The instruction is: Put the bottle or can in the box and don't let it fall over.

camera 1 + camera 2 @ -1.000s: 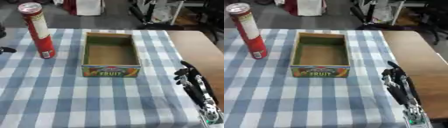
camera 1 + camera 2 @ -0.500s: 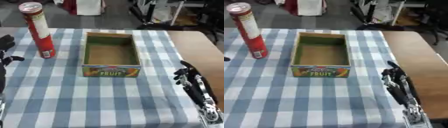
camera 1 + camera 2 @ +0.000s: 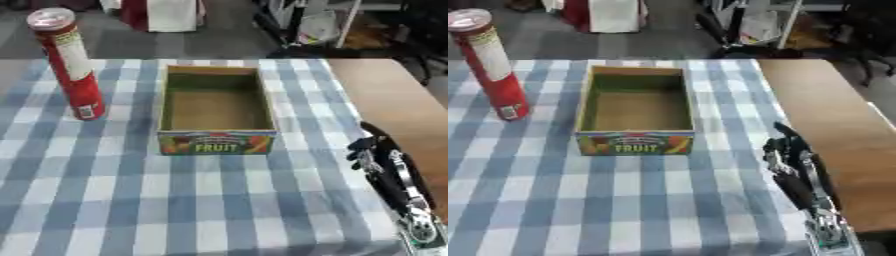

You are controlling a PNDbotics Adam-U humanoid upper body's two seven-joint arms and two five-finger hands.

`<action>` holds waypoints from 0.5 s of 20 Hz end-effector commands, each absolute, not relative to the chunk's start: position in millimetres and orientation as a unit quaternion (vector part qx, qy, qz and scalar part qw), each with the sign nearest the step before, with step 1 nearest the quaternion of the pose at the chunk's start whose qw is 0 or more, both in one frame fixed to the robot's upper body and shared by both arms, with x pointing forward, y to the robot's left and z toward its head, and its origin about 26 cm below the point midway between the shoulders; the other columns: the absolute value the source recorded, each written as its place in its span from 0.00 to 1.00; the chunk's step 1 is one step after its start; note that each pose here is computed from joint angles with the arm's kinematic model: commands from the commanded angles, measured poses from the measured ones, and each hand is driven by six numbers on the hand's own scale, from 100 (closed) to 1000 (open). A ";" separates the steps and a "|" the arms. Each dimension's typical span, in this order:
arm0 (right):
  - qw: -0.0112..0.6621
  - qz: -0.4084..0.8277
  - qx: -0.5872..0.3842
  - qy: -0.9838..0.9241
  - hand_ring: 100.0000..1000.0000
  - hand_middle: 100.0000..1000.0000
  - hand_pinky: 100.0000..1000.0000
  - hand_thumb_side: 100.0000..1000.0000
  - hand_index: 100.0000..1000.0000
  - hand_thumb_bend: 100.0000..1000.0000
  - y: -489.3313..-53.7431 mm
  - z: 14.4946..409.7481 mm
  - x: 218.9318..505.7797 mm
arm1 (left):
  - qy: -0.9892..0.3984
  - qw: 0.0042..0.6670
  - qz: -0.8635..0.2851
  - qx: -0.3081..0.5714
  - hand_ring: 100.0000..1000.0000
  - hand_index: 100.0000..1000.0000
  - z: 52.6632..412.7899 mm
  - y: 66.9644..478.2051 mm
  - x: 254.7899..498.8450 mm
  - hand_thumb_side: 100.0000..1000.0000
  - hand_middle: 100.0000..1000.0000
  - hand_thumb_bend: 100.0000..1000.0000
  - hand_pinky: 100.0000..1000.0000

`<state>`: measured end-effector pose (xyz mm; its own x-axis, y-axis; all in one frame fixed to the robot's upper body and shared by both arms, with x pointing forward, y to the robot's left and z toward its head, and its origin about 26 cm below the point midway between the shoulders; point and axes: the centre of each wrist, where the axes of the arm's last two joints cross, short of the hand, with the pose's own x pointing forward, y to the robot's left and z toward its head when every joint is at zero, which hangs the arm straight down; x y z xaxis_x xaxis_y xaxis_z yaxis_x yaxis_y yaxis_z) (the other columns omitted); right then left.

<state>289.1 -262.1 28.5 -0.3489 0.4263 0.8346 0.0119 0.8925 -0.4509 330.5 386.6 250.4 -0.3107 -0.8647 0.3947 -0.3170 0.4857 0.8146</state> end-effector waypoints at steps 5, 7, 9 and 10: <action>0.549 0.209 -0.133 -0.798 0.52 0.53 0.42 0.80 0.91 0.00 -265.9 31.3 289.0 | -0.591 0.446 -0.420 0.525 0.85 0.97 300.9 432.0 381.1 0.95 0.83 0.58 0.74; 0.550 0.212 -0.132 -0.797 0.52 0.53 0.42 0.80 0.91 0.00 -265.8 30.3 288.4 | -0.570 0.463 -0.433 0.522 0.85 0.97 300.4 433.6 399.8 0.94 0.83 0.60 0.76; 0.550 0.212 -0.131 -0.797 0.52 0.53 0.42 0.80 0.91 0.00 -265.9 29.8 288.1 | -0.558 0.467 -0.444 0.523 0.85 0.97 299.2 435.2 409.3 0.94 0.83 0.60 0.76; 0.550 0.212 -0.131 -0.797 0.52 0.53 0.42 0.80 0.91 0.00 -266.0 29.7 288.0 | -0.555 0.466 -0.447 0.524 0.85 0.97 298.5 436.3 411.4 0.94 0.83 0.60 0.76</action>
<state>286.7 -262.2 24.5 -0.3437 0.4327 0.8335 -0.0238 0.8832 -0.4684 411.2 429.2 290.1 -0.0348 -0.9962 0.0797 -0.1653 0.0844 0.9826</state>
